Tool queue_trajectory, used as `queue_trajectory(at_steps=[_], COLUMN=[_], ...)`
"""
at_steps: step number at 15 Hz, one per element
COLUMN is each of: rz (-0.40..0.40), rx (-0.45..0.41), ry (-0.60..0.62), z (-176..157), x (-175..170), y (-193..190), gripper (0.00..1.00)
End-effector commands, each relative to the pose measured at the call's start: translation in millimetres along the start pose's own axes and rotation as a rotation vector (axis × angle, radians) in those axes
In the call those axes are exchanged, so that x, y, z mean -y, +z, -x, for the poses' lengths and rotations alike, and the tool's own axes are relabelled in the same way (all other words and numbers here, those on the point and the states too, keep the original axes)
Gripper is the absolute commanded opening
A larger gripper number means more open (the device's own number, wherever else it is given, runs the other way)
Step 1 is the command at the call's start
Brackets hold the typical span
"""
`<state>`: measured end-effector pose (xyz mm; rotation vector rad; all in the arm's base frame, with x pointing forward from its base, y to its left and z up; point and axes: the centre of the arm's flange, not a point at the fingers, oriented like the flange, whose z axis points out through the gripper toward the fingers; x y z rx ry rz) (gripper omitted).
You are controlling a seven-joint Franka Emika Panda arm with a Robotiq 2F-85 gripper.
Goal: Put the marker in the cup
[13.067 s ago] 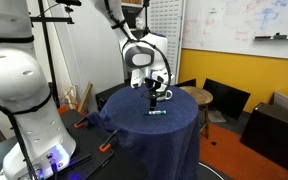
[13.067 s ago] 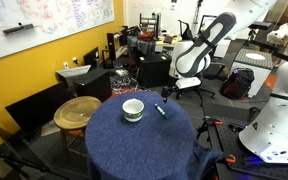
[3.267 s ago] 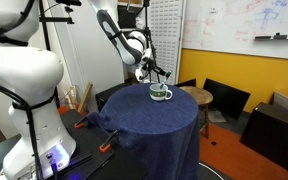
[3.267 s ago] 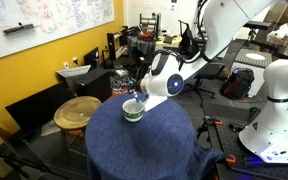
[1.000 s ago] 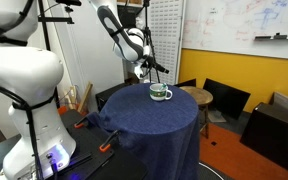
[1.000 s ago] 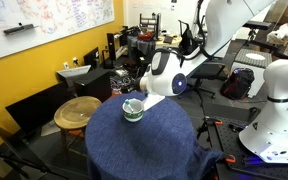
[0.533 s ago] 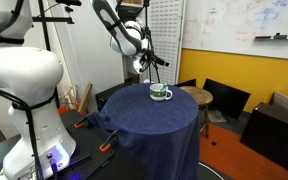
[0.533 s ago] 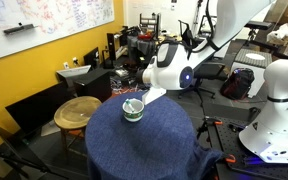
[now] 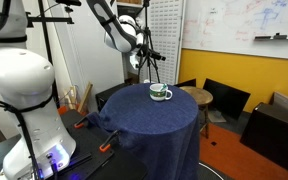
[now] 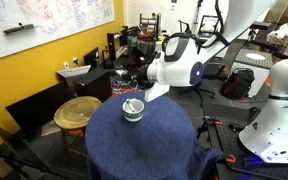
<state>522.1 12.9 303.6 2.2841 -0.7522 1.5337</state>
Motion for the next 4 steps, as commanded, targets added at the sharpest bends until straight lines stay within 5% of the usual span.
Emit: queue_trajectory(at_steps=[1,4], rz=[0.0,0.0], rx=[0.0,0.002], ry=[0.0,-0.001], z=[-0.2,1.1], x=[-0.6,-1.4], y=[-0.6,-1.3], gripper=[1.0,1.0])
